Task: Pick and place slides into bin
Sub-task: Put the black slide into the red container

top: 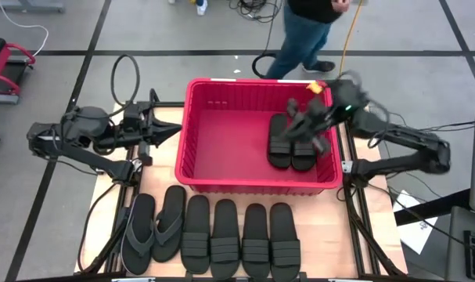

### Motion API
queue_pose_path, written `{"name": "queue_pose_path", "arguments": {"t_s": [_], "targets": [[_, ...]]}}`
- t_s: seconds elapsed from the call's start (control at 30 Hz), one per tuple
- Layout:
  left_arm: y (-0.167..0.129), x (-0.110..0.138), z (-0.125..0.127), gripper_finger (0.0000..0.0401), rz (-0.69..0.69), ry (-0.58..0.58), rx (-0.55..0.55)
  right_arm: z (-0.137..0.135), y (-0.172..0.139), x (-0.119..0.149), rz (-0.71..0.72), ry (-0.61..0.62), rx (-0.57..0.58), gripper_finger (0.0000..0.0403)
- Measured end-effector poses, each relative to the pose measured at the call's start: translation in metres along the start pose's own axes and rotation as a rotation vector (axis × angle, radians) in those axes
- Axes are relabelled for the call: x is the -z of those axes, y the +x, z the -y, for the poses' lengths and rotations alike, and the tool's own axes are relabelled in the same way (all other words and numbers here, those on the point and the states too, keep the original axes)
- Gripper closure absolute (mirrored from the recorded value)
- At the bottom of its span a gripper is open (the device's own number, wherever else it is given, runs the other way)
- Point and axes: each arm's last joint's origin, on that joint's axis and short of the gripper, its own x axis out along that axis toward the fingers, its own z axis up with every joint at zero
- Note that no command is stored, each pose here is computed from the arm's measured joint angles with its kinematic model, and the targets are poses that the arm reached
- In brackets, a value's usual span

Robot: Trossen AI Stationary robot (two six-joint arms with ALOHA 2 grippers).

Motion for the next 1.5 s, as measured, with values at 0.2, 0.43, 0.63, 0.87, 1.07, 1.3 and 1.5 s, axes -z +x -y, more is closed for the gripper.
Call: {"name": "queue_pose_path", "arguments": {"t_s": [0.2, 0.43, 0.63, 0.87, 1.07, 1.3, 1.5], "targets": [[-0.019, 0.005, -0.009, 0.0386, -0.084, -0.036, -0.031, -0.036, 0.037, 0.024, -0.238, 0.042, -0.083, 0.0393], [-0.024, 0.013, -0.014, 0.0396, -0.171, -0.018, -0.065, -0.082, 0.057, 0.042, -0.424, 0.154, -0.105, 0.0316], [-0.023, 0.013, -0.013, 0.0391, -0.168, 0.006, -0.062, -0.102, 0.075, 0.071, -0.606, 0.290, -0.118, 0.0247], [-0.023, 0.012, -0.013, 0.0382, -0.160, 0.026, -0.061, -0.131, 0.083, 0.117, -0.898, 0.398, -0.269, 0.0218], [-0.023, 0.012, -0.013, 0.0399, -0.160, 0.042, -0.060, -0.141, 0.086, 0.150, -0.964, 0.459, -0.316, 0.0218], [-0.023, 0.013, -0.013, 0.0386, -0.171, 0.046, -0.063, -0.134, 0.085, 0.180, -0.911, 0.527, -0.189, 0.0218], [-0.023, 0.014, -0.013, 0.0382, -0.173, 0.048, -0.063, -0.135, 0.077, 0.206, -0.929, 0.616, -0.160, 0.0218]]}}
